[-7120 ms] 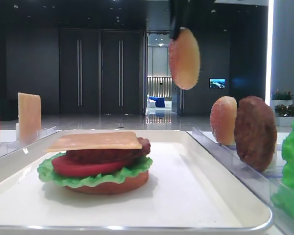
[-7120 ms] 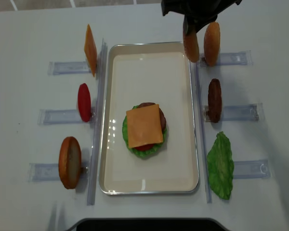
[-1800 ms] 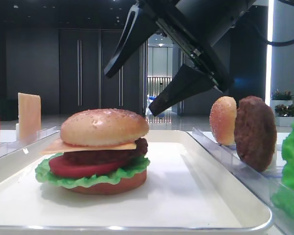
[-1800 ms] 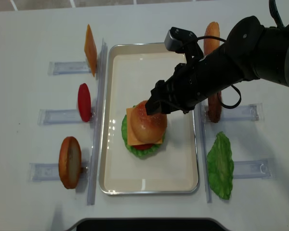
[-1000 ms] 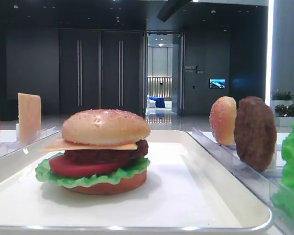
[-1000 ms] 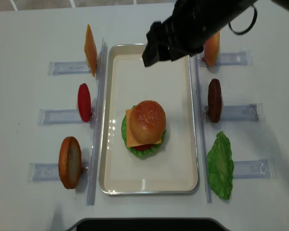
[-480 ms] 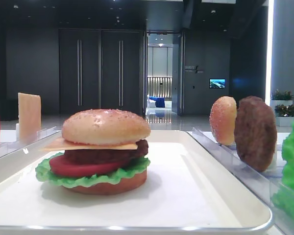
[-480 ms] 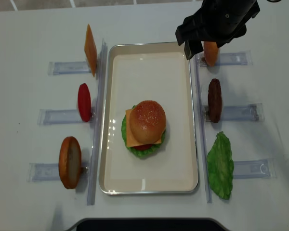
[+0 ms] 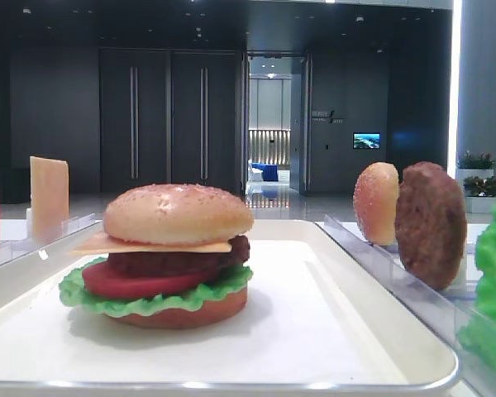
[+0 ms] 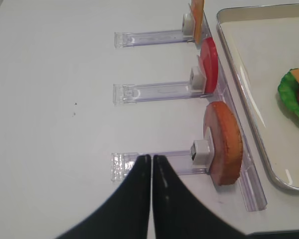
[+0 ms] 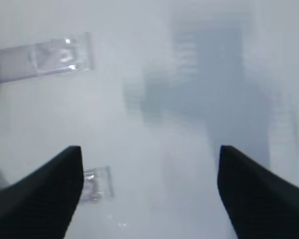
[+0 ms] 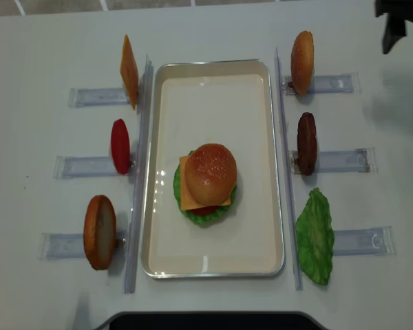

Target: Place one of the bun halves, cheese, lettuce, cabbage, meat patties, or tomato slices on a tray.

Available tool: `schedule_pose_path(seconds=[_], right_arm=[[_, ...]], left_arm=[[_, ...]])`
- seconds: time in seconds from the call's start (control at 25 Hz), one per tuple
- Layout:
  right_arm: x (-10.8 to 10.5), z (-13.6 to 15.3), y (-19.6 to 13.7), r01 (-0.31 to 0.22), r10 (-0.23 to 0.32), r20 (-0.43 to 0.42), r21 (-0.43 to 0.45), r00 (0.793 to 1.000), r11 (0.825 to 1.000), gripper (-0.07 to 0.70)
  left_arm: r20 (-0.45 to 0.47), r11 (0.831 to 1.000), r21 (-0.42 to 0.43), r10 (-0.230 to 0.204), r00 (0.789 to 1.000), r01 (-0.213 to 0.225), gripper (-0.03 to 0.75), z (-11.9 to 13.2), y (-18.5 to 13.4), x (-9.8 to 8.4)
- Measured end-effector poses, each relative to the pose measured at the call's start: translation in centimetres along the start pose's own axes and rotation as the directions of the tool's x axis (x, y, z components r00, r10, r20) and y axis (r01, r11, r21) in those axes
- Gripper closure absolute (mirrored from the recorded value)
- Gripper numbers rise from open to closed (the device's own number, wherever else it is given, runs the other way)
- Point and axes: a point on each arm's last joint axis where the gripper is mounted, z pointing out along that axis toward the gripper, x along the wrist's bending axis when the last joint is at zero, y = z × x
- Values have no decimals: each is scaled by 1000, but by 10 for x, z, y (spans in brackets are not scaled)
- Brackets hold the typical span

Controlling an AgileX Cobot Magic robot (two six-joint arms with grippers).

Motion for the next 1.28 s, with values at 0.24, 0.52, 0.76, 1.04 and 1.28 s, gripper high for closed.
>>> schedule_pose_path(seconds=[0.24, 0.52, 0.76, 1.04, 1.28], right_arm=[[-52, -9, -6, -102, 101, 90, 0, 991, 995, 114], [-47, -31, -79, -96, 93, 105, 31, 990, 995, 134], [-38, -42, -179, -75, 77, 85, -32, 993, 997, 134], [-30, -53, -263, -56, 81, 71, -300, 994, 952, 137], [-26, -55, -302, -40, 71, 59, -423, 996, 905, 144]], left_arm=[[0, 1000, 0, 0, 1000, 0, 715, 0, 0, 0], [0, 1000, 0, 0, 1000, 0, 715, 0, 0, 0], [0, 1000, 0, 0, 1000, 0, 715, 0, 0, 0], [0, 1000, 0, 0, 1000, 0, 715, 0, 0, 0], [0, 1000, 0, 0, 1000, 0, 715, 0, 0, 0]])
